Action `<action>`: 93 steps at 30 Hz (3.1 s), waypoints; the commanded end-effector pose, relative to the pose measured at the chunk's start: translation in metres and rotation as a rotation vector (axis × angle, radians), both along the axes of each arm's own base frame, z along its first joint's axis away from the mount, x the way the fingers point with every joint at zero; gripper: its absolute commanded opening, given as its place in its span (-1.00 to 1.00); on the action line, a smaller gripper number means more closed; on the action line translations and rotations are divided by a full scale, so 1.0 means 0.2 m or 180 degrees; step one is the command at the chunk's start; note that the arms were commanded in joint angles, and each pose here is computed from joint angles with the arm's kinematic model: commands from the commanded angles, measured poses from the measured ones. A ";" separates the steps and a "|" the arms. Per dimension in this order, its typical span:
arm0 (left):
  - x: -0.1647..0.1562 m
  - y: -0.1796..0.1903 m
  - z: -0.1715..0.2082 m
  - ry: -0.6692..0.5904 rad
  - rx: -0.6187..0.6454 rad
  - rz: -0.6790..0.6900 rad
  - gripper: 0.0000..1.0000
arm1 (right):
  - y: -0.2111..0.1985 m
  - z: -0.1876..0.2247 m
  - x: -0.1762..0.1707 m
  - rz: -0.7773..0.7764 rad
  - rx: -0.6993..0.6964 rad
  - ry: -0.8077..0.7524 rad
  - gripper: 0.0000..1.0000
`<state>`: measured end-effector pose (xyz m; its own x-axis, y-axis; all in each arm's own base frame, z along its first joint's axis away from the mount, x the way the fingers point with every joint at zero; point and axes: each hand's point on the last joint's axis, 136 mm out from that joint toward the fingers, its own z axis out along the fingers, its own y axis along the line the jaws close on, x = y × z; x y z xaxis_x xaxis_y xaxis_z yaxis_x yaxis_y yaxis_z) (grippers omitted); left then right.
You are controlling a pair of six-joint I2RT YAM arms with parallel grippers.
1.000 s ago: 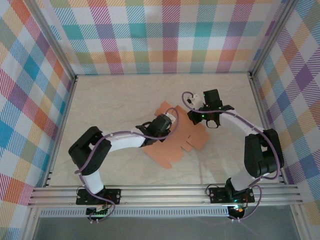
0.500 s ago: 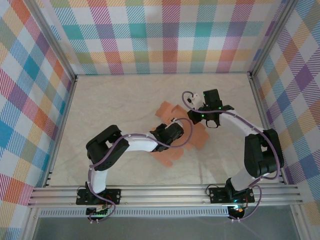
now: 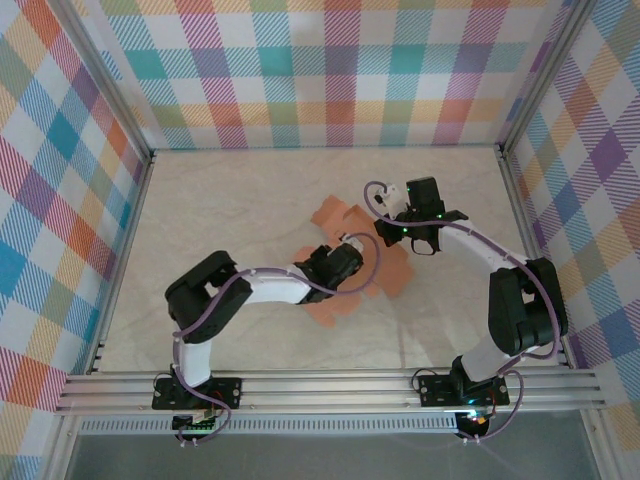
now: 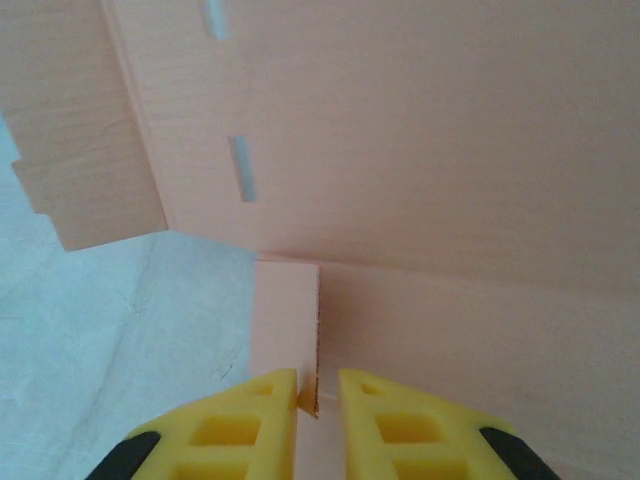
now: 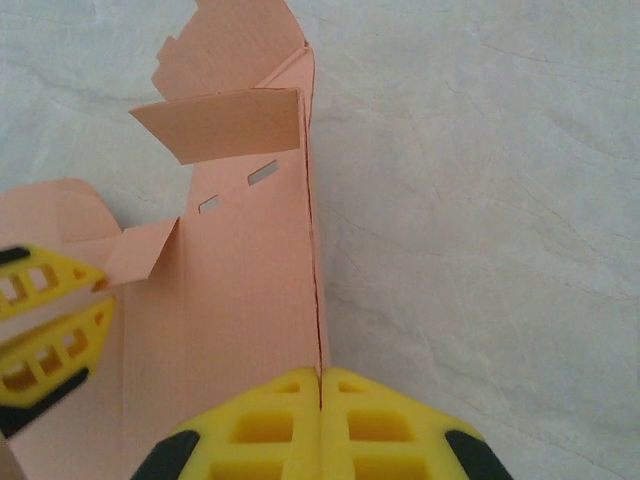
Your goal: Fold the paper box
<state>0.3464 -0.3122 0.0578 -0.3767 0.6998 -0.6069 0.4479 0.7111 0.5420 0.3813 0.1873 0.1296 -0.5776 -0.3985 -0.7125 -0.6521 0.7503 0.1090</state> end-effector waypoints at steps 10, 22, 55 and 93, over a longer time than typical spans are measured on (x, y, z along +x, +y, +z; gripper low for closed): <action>-0.01 0.00 0.33 0.0122 -0.1234 -0.0054 0.26 | -0.02 0.00 0.03 -0.0038 -0.0158 -0.0224 -1.00; 0.15 0.30 0.52 0.0561 -0.2690 0.0730 1.00 | 0.01 -0.02 0.02 0.0037 -0.0610 -0.0519 -1.00; 0.23 -0.16 0.21 0.1878 -0.1612 -0.0805 -0.70 | 0.15 -0.10 -0.09 0.0426 -0.0508 -0.0097 -1.00; 0.23 -0.13 0.18 0.1669 -0.1585 -0.0890 -1.00 | 0.01 -0.23 -0.21 0.0608 -0.0793 0.0266 -0.61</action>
